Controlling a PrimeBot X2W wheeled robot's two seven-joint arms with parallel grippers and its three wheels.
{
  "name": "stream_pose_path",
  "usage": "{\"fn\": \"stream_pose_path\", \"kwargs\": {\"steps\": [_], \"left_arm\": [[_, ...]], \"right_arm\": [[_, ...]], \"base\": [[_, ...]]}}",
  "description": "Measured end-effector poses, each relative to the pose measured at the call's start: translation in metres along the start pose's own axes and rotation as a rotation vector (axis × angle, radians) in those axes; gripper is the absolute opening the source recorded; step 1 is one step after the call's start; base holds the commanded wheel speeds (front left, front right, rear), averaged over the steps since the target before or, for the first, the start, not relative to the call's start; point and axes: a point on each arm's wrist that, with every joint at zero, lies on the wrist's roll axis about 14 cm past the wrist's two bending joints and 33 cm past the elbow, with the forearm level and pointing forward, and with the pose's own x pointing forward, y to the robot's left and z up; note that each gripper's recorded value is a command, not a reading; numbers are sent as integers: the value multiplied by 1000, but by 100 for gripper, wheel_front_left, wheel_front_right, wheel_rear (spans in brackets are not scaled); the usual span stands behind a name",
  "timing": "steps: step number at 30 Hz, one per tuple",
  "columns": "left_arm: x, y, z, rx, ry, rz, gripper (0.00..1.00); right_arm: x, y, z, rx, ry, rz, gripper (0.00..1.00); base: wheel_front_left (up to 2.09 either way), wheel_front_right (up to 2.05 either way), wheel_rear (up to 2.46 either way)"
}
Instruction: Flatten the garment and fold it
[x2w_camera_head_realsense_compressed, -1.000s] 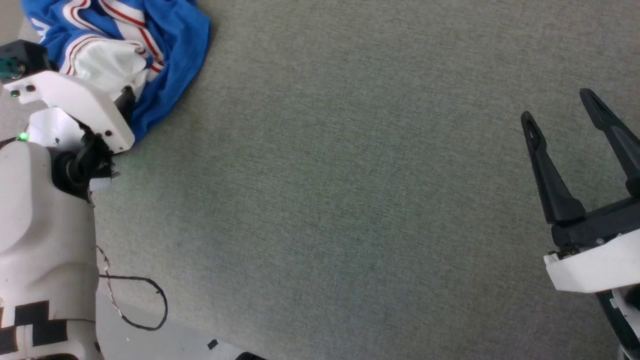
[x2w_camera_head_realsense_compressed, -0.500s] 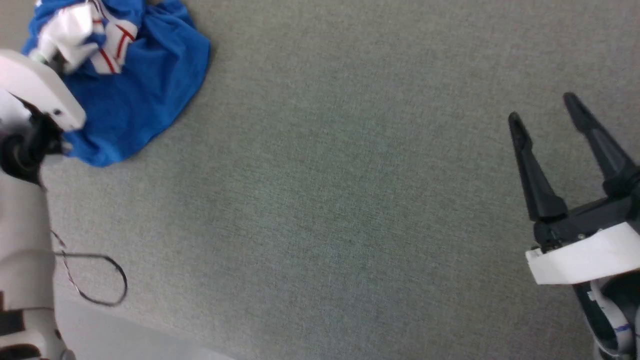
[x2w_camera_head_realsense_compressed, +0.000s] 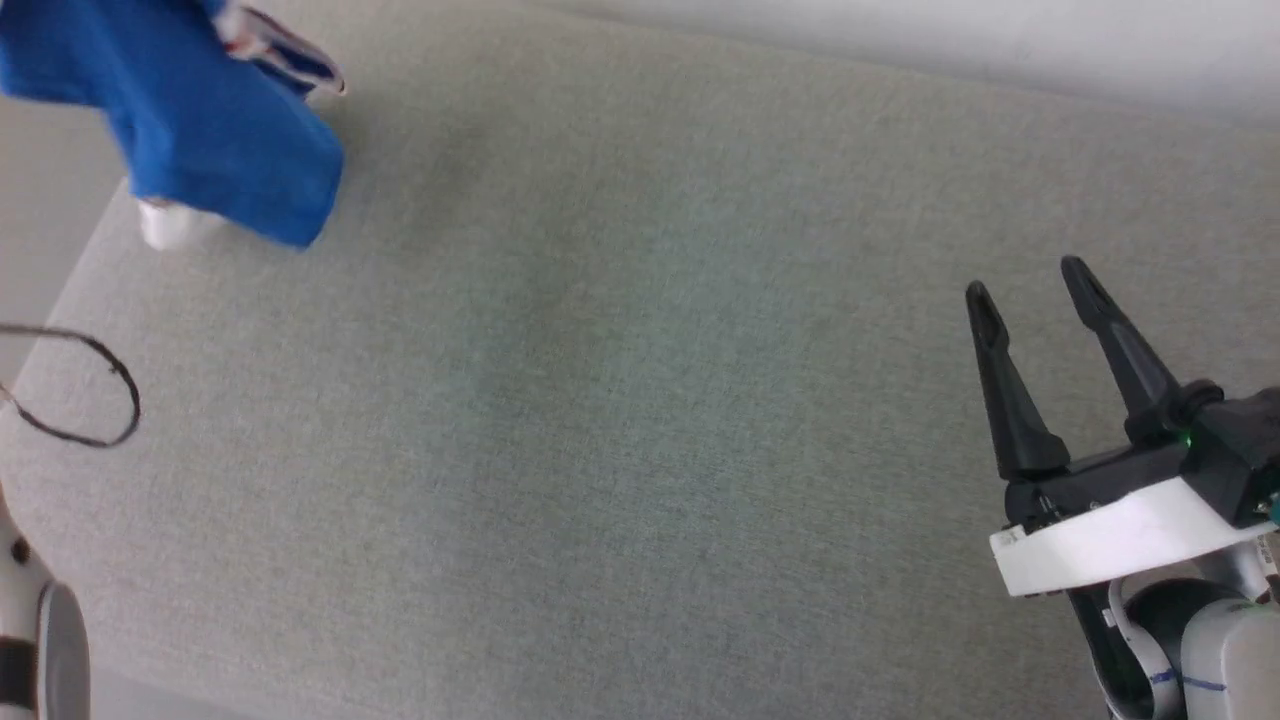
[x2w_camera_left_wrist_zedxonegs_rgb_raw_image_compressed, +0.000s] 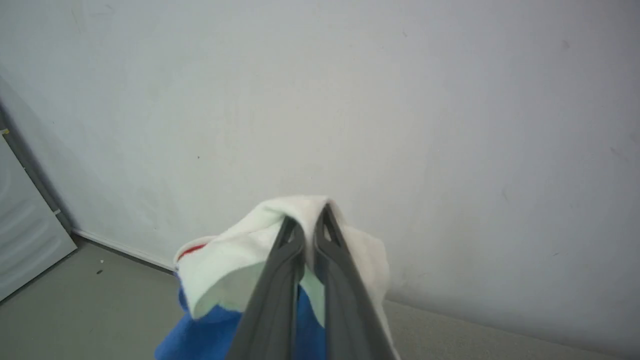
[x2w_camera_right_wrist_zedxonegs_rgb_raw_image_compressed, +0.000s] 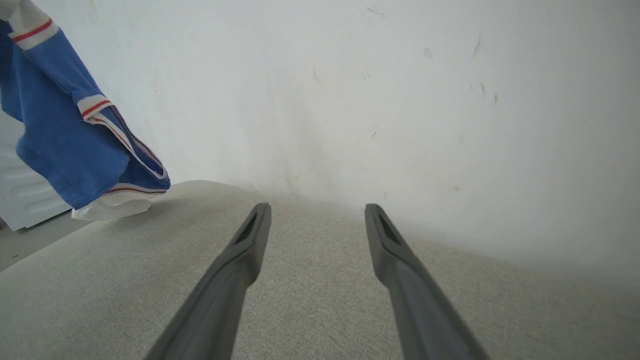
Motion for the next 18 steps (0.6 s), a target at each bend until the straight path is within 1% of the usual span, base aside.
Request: {"fn": "stream_pose_path", "kwargs": {"steps": [4, 8, 12, 16, 18], "left_arm": [[-13, -32, 67, -28, -147, -89, 0], [-34, -85, 120, -95, -257, -239, 0], [-58, -144, 154, -162, -319, -410, 0], [-84, -201, 176, -234, -350, -582, 0], [-99, -225, 186, -258, -368, -655, 0]], "right_arm": [[-18, -9, 16, -20, -31, -56, 100], [-38, -19, 27, -41, -51, -111, 100], [-54, -27, 41, -59, -82, -153, 100], [-68, -35, 54, -61, -116, -191, 100], [-75, -38, 59, -63, -132, -209, 100]], "base": [[0, 0, 0], [0, 0, 0], [0, 0, 0], [0, 0, 0], [0, 0, 0]]}}
